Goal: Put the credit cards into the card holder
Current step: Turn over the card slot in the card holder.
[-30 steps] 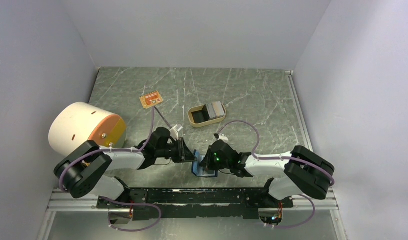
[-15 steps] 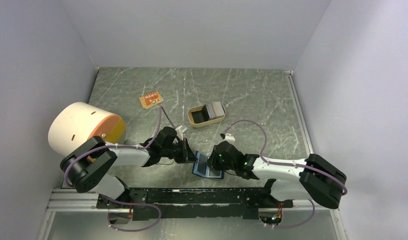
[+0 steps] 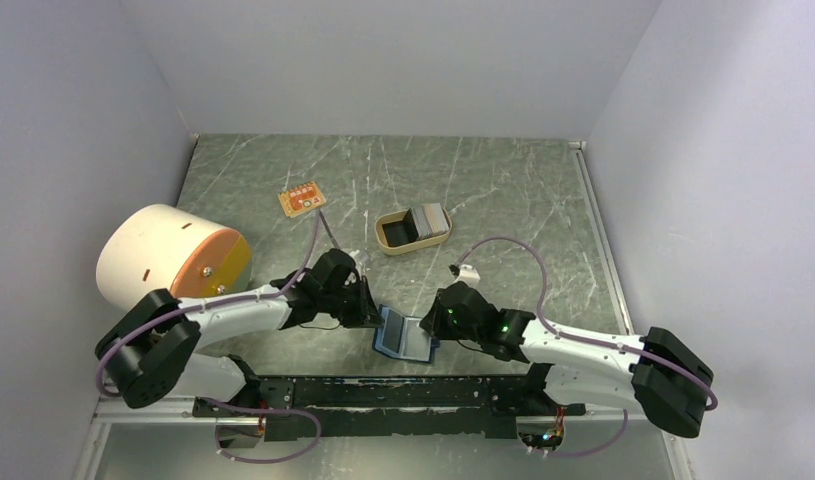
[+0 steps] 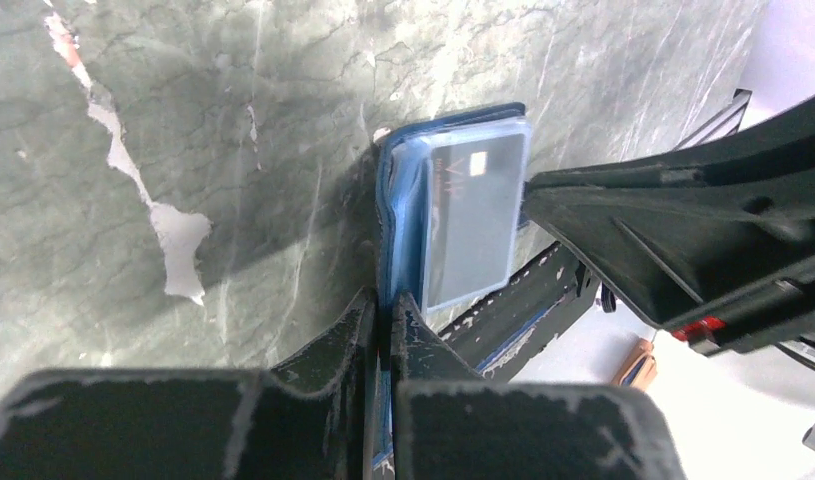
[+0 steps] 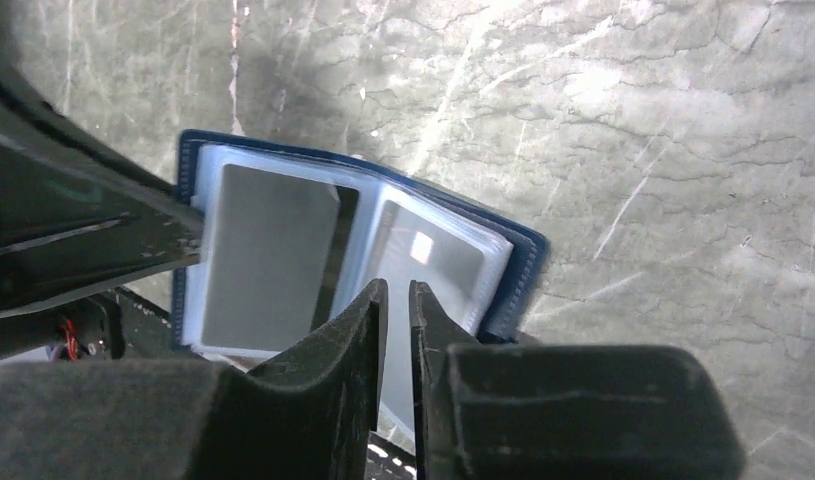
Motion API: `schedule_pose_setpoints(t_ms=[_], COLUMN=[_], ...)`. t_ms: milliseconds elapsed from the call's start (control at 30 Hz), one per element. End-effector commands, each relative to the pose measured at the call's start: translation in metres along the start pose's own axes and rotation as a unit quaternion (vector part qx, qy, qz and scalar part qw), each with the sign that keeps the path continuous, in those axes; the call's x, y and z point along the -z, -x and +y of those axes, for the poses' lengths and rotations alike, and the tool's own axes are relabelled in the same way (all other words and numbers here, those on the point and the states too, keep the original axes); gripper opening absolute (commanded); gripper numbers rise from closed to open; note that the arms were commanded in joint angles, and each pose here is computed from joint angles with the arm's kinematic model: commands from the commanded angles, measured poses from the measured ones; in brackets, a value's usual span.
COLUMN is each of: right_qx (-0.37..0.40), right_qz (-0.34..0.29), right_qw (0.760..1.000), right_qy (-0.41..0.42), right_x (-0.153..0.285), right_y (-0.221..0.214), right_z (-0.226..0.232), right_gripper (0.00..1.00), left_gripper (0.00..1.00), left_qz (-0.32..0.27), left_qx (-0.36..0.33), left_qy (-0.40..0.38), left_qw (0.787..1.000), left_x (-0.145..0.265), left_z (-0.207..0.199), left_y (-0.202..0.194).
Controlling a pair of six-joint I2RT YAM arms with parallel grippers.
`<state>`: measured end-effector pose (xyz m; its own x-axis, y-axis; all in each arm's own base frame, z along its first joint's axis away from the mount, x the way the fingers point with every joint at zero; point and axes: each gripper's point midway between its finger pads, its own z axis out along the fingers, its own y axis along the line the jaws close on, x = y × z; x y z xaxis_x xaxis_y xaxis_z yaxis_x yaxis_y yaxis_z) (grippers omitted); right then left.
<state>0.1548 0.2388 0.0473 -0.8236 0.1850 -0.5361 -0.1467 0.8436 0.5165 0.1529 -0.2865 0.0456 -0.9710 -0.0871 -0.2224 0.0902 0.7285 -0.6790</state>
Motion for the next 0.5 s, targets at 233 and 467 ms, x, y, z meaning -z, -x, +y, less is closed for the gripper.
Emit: schedule_pose_setpoints(t_ms=[233, 467], right_qx=[0.006, 0.004], right_qz=[0.024, 0.014], right_qw=[0.999, 1.0], right_qy=[-0.022, -0.027], right_x=[-0.027, -0.025], right_y=[-0.019, -0.015], right_z=[-0.015, -0.018], right_gripper=[0.15, 0.17], left_gripper=[0.09, 0.09], left_qz=[0.001, 0.027], left_qx=[-0.011, -0.002], left_qy=[-0.119, -0.12], left_qw=[0.993, 0.992], left_x=[0.017, -0.007], left_z=[-0.05, -0.036], left_y=[-0.001, -0.01])
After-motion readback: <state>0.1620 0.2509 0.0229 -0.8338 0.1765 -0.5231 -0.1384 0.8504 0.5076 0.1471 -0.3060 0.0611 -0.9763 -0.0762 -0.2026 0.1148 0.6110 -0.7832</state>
